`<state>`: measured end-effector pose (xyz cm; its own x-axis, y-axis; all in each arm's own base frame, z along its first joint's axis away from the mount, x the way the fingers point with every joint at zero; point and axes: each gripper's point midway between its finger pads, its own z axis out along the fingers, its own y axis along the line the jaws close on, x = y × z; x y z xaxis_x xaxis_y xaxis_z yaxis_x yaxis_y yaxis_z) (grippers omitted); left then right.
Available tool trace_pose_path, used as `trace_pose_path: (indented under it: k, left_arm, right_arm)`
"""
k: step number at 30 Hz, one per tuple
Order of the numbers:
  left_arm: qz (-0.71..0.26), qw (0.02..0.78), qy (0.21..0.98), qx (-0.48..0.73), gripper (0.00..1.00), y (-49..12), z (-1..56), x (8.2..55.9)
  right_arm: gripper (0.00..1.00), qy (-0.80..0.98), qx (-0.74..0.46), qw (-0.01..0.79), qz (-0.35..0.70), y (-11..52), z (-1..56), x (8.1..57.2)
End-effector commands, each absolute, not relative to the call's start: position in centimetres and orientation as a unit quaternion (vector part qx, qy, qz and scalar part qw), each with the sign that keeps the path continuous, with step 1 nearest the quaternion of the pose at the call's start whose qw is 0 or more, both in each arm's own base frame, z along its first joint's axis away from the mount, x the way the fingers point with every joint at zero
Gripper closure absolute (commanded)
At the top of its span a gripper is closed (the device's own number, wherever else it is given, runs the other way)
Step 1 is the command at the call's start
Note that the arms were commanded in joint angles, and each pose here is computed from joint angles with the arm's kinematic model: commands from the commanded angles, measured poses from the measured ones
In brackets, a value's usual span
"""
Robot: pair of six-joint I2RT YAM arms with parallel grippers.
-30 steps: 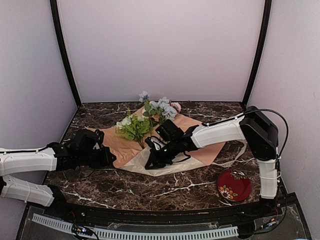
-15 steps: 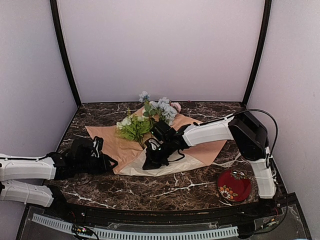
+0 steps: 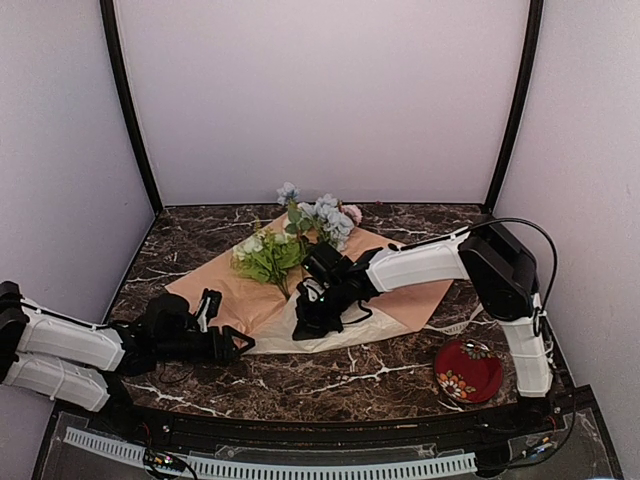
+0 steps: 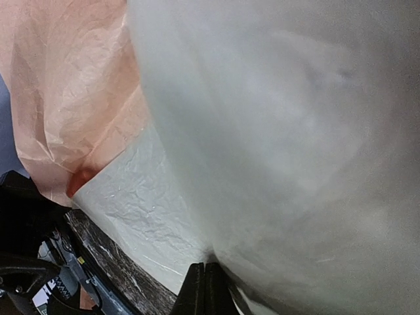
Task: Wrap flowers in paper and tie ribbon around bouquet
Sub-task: Pick up the one-fourth-folded wrapping paper from the center of the board.
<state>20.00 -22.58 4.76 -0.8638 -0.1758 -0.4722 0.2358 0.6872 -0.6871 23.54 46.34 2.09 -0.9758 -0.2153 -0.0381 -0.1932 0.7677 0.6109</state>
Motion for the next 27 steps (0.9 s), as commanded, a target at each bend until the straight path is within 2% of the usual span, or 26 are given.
trace_pose_path:
  k: [1,4,10,13,16,19,22,27]
  left_arm:
    - [-0.438,0.281,0.851,0.067,0.39,-25.3,7.1,19.2]
    - [-0.400,0.294,0.866,0.060,0.38,-25.3,6.4,19.5]
    - [-0.352,0.239,0.904,-0.032,0.42,-22.7,3.0,18.4]
    - [-0.337,0.263,0.902,-0.059,0.42,-21.3,4.4,18.2]
    - [-0.318,0.292,0.898,-0.081,0.38,-19.5,5.6,18.4]
    - [-0.303,0.304,0.899,-0.089,0.28,-18.2,5.1,18.2]
    - [-0.288,0.302,0.907,-0.063,0.26,-18.3,4.6,18.1]
    - [-0.291,0.226,0.929,-0.044,0.24,-20.4,2.5,17.0]
  right_arm:
    - [1.00,-0.957,0.097,-0.009,-0.274,44.4,0.4,23.6]
    - [1.00,-0.958,0.107,-0.015,-0.266,44.0,0.3,23.5]
    - [1.00,-0.953,0.117,-0.024,-0.280,44.4,0.9,23.3]
    - [1.00,-0.950,0.119,-0.032,-0.285,45.0,1.2,23.2]
    - [1.00,-0.948,0.118,-0.029,-0.293,45.2,1.2,22.8]
    - [1.00,-0.948,0.116,-0.029,-0.295,45.0,1.1,22.6]
    - [1.00,-0.949,0.110,-0.036,-0.292,44.6,1.0,22.7]
    - [1.00,-0.949,0.094,-0.018,-0.301,44.6,0.1,22.1]
